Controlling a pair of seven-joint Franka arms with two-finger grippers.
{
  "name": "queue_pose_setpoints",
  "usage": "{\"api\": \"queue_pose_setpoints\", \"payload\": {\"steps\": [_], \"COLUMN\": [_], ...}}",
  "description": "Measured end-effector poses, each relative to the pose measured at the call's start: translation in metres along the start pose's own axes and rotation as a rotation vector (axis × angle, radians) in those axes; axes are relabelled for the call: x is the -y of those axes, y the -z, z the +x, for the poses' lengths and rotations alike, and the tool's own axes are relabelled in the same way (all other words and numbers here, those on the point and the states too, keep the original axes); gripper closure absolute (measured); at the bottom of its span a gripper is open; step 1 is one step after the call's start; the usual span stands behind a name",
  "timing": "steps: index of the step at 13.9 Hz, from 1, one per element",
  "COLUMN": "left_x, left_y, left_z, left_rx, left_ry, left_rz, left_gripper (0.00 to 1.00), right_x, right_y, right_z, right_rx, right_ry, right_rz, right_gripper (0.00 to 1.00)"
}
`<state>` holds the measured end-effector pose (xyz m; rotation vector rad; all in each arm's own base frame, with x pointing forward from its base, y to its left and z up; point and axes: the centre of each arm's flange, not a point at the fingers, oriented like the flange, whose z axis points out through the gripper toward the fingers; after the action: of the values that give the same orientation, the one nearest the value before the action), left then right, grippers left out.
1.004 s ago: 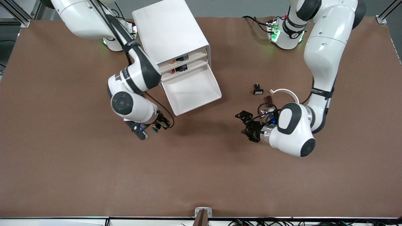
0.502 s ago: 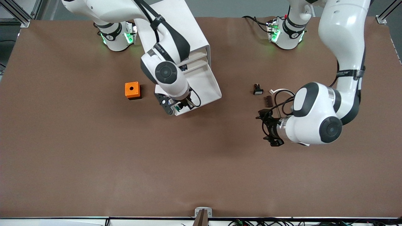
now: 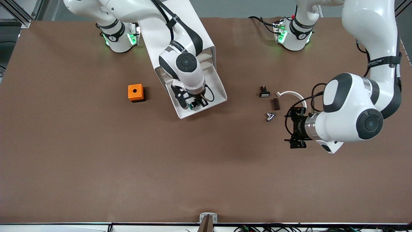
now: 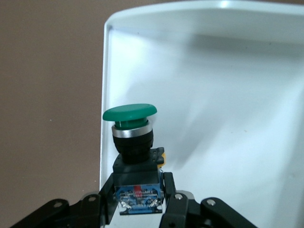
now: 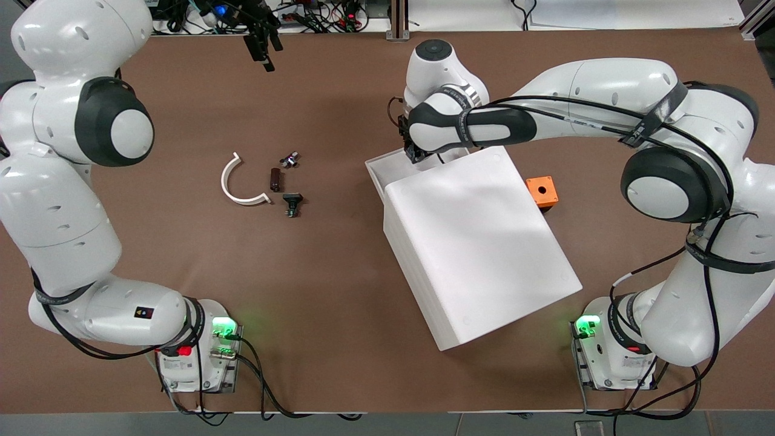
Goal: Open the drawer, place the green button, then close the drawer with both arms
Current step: 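Lower the green button into the drawer and open the right gripper, then withdraw the right gripper while the left gripper moves to the drawer front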
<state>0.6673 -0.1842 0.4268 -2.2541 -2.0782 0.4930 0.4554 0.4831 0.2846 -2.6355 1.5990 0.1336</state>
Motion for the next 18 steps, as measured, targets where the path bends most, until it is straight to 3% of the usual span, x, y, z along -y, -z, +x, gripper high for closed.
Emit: {"api": "queue_pose_setpoints", "payload": {"steps": [3,4,9,13,18], "left_x": [0.007,0.011,0.016,0.017,0.010], "left_y": [0.011,0.013,0.006,-0.005,-0.050], "left_z": [0.003,0.003,0.007,-0.001,-0.030], "left_rx": [-0.025,-0.031,-0.066,-0.109,-0.106], "left_ry": [-0.121,-0.189,-0.465,-0.650,-0.763], "left_rz": [0.000,0.018,0.067,0.103,0.145], "left_gripper": [0.00,0.00,0.01,0.00,0.00], "right_x": [-0.001,-0.001,0.013,0.043,0.060], "right_y": [-0.010,-0.013,0.003,0.043,0.097], "right_z": [0.000,0.001,0.007,0.064,0.149], "right_rx": [-0.007,-0.008,-0.001,0.003,0.003], "right_ry": [-0.005,-0.007,-0.028,-0.090,0.030], "right_rz": [-0.005,-0.009,0.028,0.083,0.150], "right_gripper": [0.58,0.53,0.03,0.00,0.00]}}
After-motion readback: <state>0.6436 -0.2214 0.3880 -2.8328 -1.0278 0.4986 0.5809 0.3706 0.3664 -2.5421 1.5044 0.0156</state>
